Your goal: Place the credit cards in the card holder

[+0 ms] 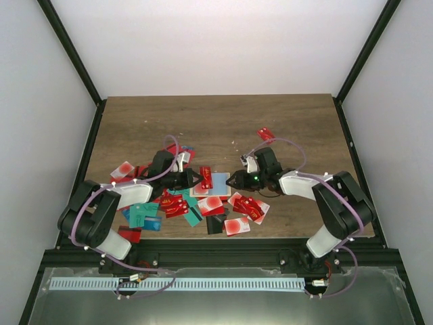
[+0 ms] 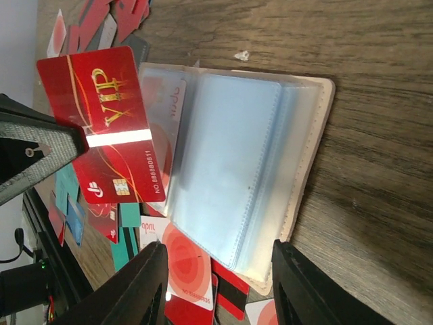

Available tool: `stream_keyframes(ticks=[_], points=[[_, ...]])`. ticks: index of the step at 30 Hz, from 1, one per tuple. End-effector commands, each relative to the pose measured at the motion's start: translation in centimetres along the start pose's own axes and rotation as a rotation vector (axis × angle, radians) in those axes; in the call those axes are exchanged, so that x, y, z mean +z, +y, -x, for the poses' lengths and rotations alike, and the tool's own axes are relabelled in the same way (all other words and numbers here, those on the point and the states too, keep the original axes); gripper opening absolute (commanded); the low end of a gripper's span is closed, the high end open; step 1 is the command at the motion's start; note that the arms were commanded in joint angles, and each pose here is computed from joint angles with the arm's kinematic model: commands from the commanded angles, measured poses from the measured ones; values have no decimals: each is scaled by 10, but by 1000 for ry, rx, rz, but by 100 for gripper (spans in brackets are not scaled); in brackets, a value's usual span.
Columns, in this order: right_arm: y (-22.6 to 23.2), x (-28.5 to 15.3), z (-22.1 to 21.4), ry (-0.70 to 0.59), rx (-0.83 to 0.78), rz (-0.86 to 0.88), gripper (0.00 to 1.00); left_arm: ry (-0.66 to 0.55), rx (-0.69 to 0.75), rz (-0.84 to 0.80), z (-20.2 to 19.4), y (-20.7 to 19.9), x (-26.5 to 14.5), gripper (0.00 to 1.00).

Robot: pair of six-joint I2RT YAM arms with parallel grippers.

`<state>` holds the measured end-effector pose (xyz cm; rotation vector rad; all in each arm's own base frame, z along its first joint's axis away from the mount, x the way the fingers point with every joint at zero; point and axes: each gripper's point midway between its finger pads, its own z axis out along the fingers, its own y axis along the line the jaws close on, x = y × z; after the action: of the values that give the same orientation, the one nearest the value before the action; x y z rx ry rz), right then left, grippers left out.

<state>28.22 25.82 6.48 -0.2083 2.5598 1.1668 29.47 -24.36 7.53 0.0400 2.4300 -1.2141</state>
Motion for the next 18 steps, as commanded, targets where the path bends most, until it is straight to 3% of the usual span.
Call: stream_keyframes(ticks=[1, 18], points=[[3, 4, 17, -29, -17, 7, 44, -22, 22, 18, 10, 0, 1, 4], [-12, 14, 10, -2, 23, -18, 44, 0, 5, 38, 7, 7, 5, 4]])
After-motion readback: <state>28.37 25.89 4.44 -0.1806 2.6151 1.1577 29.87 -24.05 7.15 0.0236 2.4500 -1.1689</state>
